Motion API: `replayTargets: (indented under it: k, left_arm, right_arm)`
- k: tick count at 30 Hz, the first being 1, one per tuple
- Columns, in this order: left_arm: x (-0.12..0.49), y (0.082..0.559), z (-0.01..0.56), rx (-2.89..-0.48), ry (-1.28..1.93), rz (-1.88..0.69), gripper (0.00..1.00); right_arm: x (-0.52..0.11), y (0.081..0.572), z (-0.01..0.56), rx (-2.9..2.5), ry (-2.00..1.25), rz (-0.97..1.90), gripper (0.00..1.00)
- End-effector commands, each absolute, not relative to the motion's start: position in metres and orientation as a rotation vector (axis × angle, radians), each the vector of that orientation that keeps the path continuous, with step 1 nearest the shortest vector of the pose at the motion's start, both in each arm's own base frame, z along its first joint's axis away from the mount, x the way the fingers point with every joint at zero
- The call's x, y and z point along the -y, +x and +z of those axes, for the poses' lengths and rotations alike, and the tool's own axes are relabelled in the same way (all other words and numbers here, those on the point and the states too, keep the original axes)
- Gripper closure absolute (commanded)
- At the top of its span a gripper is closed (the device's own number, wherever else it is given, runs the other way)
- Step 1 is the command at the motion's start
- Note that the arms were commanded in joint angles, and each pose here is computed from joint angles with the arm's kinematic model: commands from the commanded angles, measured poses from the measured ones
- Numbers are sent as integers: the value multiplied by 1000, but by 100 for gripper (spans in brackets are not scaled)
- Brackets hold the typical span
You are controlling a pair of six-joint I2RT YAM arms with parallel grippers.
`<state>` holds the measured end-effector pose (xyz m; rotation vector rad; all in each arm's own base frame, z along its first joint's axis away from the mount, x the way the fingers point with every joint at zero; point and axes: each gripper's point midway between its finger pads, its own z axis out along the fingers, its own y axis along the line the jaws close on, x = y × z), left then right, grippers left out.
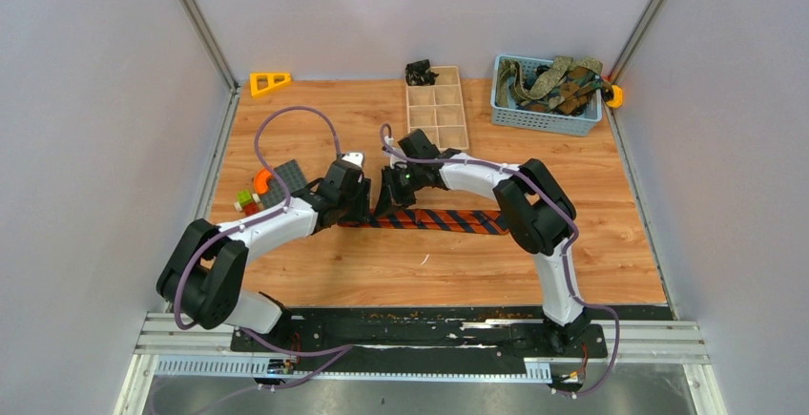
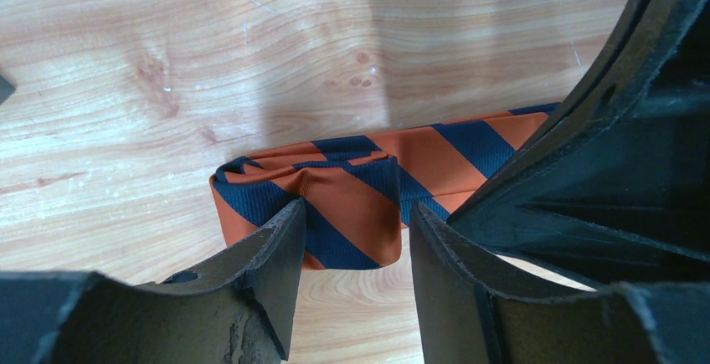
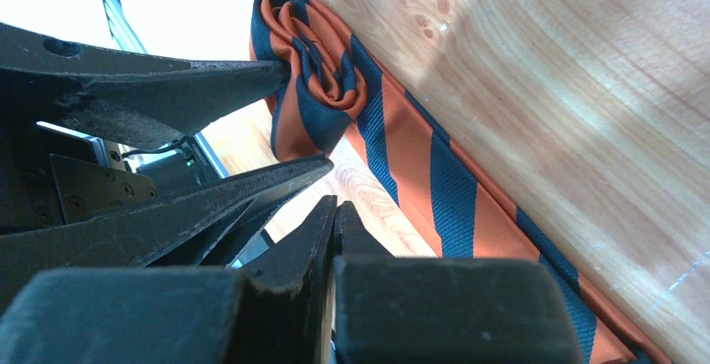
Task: Roll the ties
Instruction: Roll the tie at the center of the board.
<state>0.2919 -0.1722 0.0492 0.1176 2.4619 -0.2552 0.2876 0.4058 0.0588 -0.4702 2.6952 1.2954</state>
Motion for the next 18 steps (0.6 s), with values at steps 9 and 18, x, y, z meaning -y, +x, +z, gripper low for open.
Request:
replayTargets:
  k: [9,18]
  left_arm:
    - [183,294,85,-2410,81,-348,41]
    - [157,295,118,-2322,42,-305,27]
  right_arm:
    - [-414,295,111,-2550,-532,1337,100]
    - [-421,292,124,-2522,-549,1360,100]
